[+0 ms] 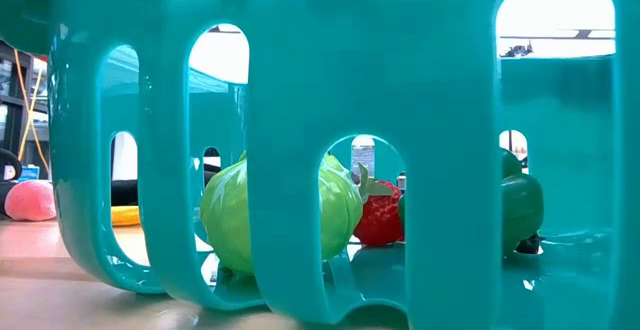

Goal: Pick and placing Produce into tupperware
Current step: Put the green star fruit into the blue bin

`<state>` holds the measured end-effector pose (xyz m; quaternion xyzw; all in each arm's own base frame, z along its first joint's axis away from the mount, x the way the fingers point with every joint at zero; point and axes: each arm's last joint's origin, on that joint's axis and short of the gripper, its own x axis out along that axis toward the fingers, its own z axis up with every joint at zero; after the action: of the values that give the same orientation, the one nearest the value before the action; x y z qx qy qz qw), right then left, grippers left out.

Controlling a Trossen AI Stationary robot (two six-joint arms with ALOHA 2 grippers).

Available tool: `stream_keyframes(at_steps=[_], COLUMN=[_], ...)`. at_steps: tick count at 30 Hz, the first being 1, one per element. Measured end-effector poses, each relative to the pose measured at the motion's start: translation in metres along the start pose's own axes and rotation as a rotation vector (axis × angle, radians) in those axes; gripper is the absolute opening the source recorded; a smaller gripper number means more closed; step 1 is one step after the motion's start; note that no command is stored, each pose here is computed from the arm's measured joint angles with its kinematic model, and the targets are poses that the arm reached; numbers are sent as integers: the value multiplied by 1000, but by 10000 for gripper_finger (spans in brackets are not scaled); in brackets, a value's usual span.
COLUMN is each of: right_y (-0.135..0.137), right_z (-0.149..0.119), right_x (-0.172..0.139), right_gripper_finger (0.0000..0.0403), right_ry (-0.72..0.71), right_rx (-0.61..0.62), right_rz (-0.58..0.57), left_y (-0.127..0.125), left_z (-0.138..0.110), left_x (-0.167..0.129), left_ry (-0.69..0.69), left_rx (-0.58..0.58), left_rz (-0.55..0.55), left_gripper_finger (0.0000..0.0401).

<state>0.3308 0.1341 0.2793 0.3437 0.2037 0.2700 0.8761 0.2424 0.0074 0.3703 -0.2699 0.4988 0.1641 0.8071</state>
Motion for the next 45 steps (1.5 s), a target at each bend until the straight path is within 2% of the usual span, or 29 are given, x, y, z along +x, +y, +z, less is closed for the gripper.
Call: stream_keyframes(at_steps=[6, 9, 11, 15, 17, 25, 34, 37, 42, 45], right_y=[11, 23, 30, 44, 51, 55, 37, 32, 30, 26], right_z=[10, 23, 30, 43, 48, 47, 28, 22, 22, 22], right_x=[1, 1, 0, -8, -13, -20, 2, 13, 36, 49], right_gripper_finger=[205, 205, 205, 205, 205, 205, 205, 205, 205, 205], right_ry=[-15, 6, 68, 176, 210, 269, 348, 394, 504, 584], right_rx=[-111, -190, -245, -372, -392, -310, -185, -168, -155, -142], right_rz=[67, 51, -9, -215, -280, -386, -466, -493, -553, -604], left_y=[-1, -1, -2, -1, -1, 1, 7, 7, 1, -7], left_z=[0, 0, 0, -1, -1, -4, -13, -15, -19, -25], left_x=[0, 0, 0, 0, 0, 0, -1, -1, -2, -2], left_ry=[3, 18, 22, 25, 26, 57, 164, 203, 265, 283], left_rx=[-30, -30, -31, -38, -37, 18, 123, 154, 240, 305], left_rz=[-15, -34, -39, -37, -36, -16, 28, -9, -134, -162], left_gripper_finger=[5, 5, 5, 5, 5, 5, 5, 5, 5, 5])
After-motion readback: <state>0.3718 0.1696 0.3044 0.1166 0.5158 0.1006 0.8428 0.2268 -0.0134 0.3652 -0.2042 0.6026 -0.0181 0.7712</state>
